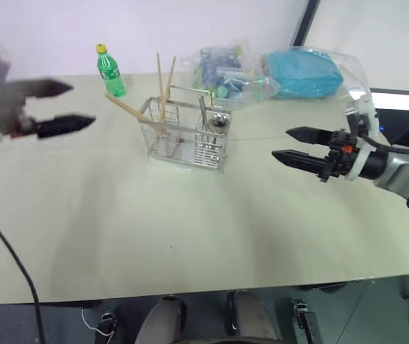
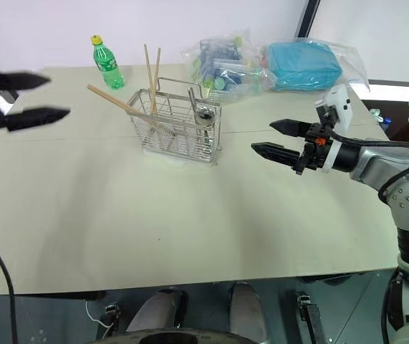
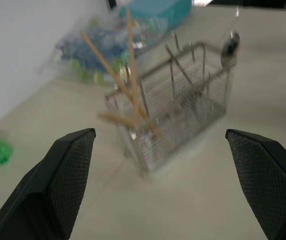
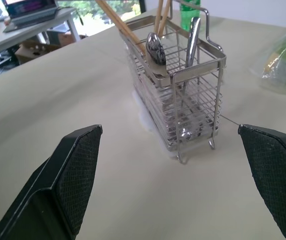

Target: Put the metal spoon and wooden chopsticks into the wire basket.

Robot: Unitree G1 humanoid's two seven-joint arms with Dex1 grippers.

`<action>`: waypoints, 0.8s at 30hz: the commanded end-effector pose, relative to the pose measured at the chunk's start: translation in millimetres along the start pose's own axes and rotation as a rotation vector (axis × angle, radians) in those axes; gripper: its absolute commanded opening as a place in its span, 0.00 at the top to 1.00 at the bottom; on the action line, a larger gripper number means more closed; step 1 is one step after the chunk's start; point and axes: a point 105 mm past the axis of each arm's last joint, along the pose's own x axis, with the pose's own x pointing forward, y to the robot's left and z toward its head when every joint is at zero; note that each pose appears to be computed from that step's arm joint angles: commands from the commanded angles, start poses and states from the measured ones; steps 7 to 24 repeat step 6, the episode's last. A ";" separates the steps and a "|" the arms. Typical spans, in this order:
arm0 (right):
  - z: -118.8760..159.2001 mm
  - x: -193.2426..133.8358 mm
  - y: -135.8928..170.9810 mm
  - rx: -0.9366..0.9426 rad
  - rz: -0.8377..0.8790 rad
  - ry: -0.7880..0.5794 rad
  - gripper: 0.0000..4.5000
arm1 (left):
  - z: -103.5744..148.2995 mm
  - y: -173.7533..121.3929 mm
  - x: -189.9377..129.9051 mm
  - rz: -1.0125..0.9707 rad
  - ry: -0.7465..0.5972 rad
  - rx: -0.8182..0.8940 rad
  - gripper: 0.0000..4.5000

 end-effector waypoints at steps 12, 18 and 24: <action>8.8 13.4 4.6 -0.048 0.069 -0.015 0.00 | -5.6 -11.7 -23.1 0.055 0.070 0.111 0.02; 8.8 13.4 4.6 -0.048 0.069 -0.015 0.00 | -5.6 -11.7 -23.1 0.055 0.070 0.111 0.02; 8.8 13.4 4.6 -0.048 0.069 -0.015 0.00 | -5.6 -11.7 -23.1 0.055 0.070 0.111 0.02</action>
